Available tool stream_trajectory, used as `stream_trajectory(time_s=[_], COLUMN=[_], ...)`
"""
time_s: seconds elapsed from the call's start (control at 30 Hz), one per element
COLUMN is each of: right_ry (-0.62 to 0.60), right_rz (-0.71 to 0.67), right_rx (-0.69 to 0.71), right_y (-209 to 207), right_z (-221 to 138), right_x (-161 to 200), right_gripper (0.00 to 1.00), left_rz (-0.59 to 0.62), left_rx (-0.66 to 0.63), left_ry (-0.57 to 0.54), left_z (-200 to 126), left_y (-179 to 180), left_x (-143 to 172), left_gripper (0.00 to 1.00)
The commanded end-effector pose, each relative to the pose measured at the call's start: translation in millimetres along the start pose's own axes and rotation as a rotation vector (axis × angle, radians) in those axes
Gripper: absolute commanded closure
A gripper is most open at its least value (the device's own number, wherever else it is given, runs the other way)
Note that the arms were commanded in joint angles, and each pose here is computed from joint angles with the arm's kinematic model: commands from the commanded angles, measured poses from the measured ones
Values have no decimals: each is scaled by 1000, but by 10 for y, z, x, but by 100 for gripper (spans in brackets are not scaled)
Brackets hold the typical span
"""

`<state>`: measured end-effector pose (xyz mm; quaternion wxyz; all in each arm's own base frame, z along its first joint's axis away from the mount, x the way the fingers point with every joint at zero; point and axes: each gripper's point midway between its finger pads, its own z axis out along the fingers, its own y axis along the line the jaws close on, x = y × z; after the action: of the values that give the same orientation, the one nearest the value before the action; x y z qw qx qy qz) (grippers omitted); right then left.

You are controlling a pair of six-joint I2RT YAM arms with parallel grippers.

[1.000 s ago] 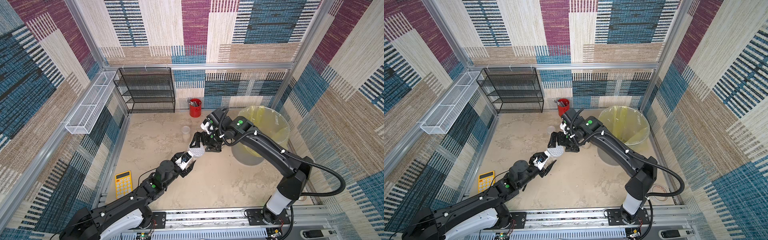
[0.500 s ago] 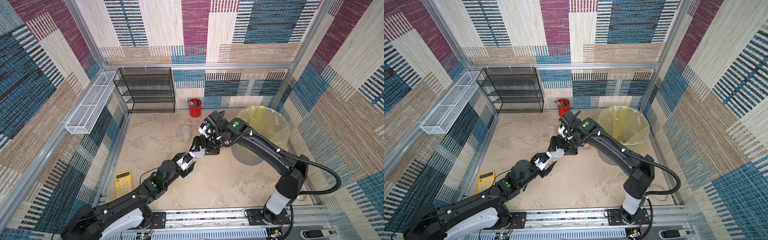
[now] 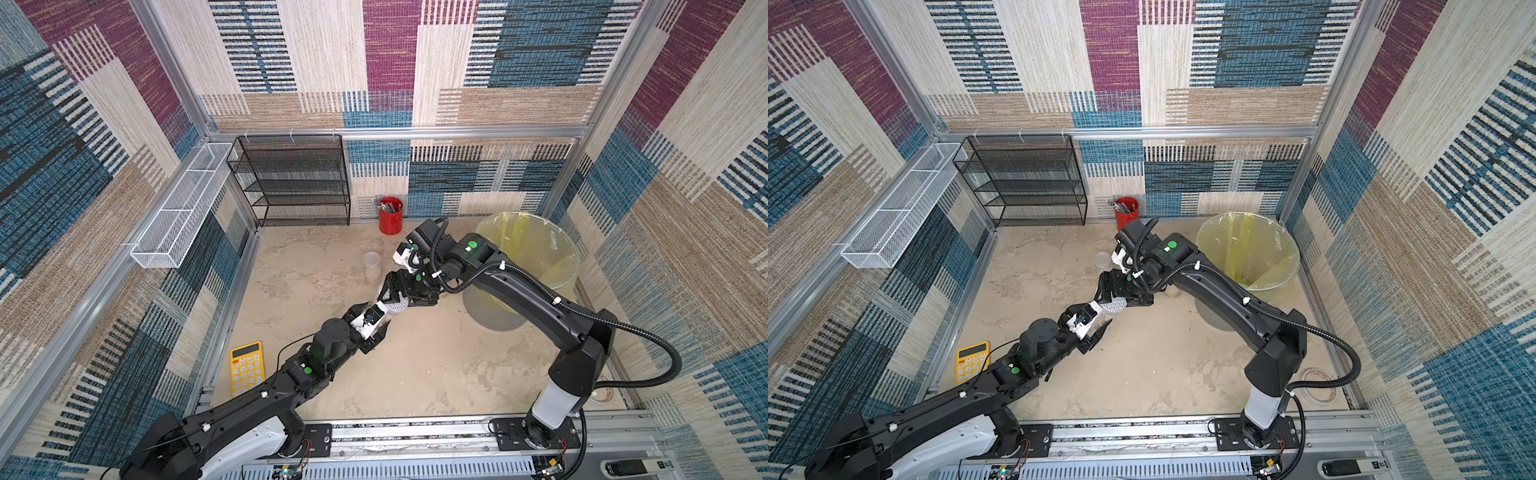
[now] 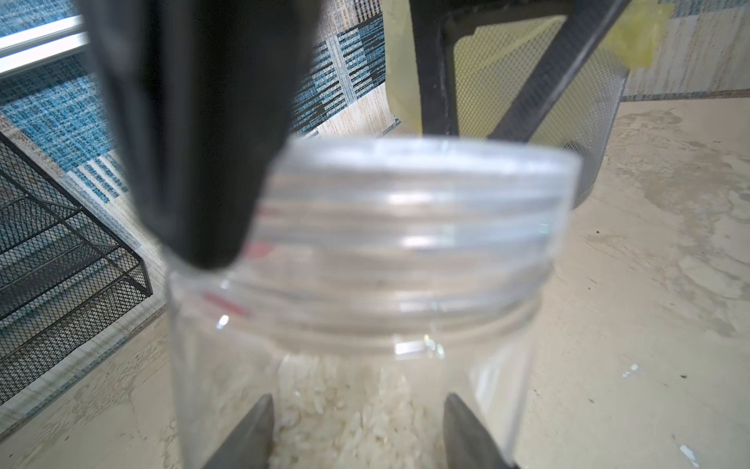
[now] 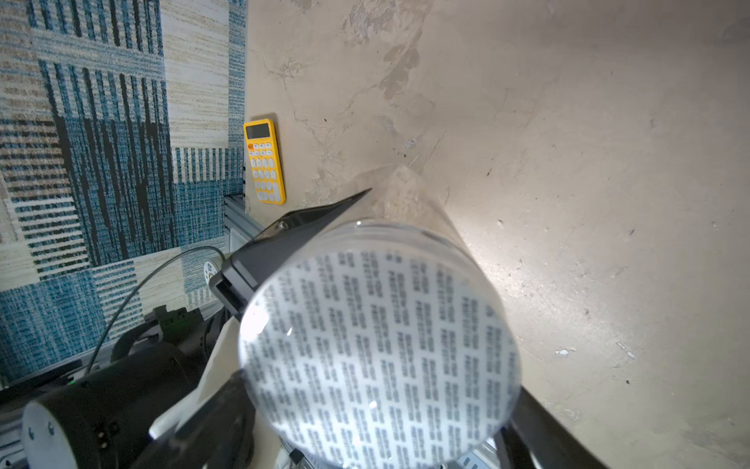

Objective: Empty moldy rice from jars
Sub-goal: Unscrew the lid from the jar.

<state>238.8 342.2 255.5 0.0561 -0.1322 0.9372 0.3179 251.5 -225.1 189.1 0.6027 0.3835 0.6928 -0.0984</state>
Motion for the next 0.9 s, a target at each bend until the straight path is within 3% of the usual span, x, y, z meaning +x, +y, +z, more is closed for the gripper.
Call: stream_trajectory(time_s=[0.0,0.2,0.53,0.67,0.87], right_ry=[-72,-119,-235,-262,-265], right_rz=[-171,-348,-585,-627,-633], right_rx=[90,28,108,191,24], right_y=[-179,-24,-73,-168,99], right_z=[-29,-102,-134,-192,-351], right_x=[-91,-149,-484,-561,-328], right_gripper=[39,38,38,23,16], left_rz=[-59,-109,-128,-132,-112], left_rx=[115,180,204,196,155], left_ry=[-114,-156,-160,-162,-152], left_z=[-92,-233,-316,-316,-277], left_y=[-158,-250,-266,-253,-198], left_x=[-284,-339,-381,-382,-337], left_gripper=[67,67,68,68,69])
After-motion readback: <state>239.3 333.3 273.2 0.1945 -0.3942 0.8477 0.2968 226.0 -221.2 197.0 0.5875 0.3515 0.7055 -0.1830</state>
